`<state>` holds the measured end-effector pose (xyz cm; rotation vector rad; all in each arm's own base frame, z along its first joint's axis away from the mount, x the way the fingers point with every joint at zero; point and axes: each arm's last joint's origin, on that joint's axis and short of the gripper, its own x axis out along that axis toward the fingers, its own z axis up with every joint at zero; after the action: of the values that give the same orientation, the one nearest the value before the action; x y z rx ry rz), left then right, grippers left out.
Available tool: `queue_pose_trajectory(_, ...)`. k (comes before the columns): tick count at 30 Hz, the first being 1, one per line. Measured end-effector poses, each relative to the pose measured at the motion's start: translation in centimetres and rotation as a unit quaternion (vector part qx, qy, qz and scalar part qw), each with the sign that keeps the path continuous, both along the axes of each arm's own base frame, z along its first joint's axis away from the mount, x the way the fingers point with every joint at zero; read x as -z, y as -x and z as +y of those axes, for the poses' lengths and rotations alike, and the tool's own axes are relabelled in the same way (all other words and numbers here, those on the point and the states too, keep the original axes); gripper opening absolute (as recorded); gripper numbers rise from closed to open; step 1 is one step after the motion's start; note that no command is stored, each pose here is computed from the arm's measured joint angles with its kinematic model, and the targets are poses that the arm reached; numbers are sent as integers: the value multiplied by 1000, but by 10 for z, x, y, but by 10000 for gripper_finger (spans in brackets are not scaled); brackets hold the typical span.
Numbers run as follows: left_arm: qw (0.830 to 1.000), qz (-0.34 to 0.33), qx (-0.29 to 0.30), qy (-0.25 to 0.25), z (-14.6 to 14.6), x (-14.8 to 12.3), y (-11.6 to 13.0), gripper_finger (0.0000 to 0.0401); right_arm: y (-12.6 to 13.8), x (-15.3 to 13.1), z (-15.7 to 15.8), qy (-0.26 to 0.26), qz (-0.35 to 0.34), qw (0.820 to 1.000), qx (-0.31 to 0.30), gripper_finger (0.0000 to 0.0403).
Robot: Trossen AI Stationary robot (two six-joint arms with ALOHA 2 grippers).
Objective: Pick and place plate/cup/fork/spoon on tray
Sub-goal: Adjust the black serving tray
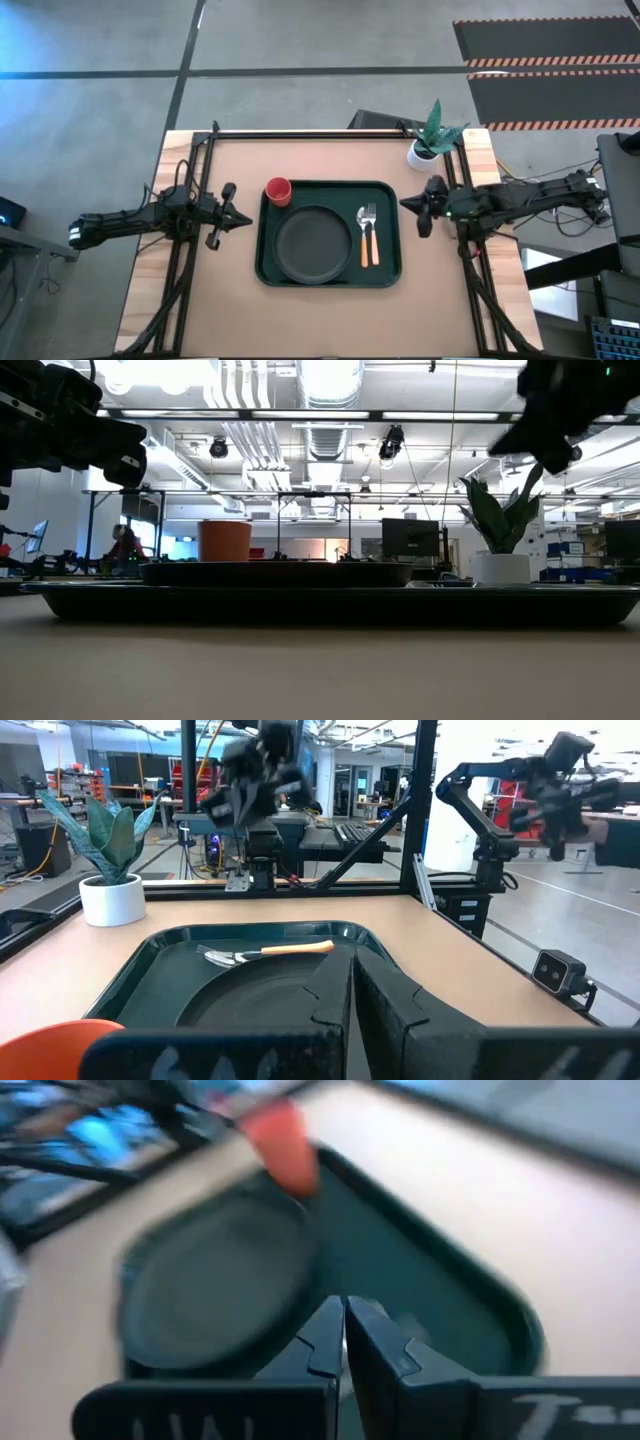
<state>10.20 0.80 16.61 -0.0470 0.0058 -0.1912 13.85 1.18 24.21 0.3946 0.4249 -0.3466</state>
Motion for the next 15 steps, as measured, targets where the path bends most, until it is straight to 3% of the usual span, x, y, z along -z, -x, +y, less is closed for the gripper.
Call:
queue_pose_trajectory(4, 1000, 0, 0, 0, 0, 0, 0, 0, 10, 23, -3, -79, 60, 992, 83, 9)
queue_pose_trajectory(7, 1000, 1, 0, 1, 0, 0, 0, 0, 12, 28, -3, -107, 78, 985, 110, 9)
queue_pose_trajectory(12, 999, 23, 9, 41, -1, 3, 0, 0, 5, 24, -2, -78, 61, 992, 82, 9)
queue_pose_trajectory(15, 999, -8, 21, 48, -1, -4, 0, 0, -2, 16, -1, -38, 23, 998, 46, 9)
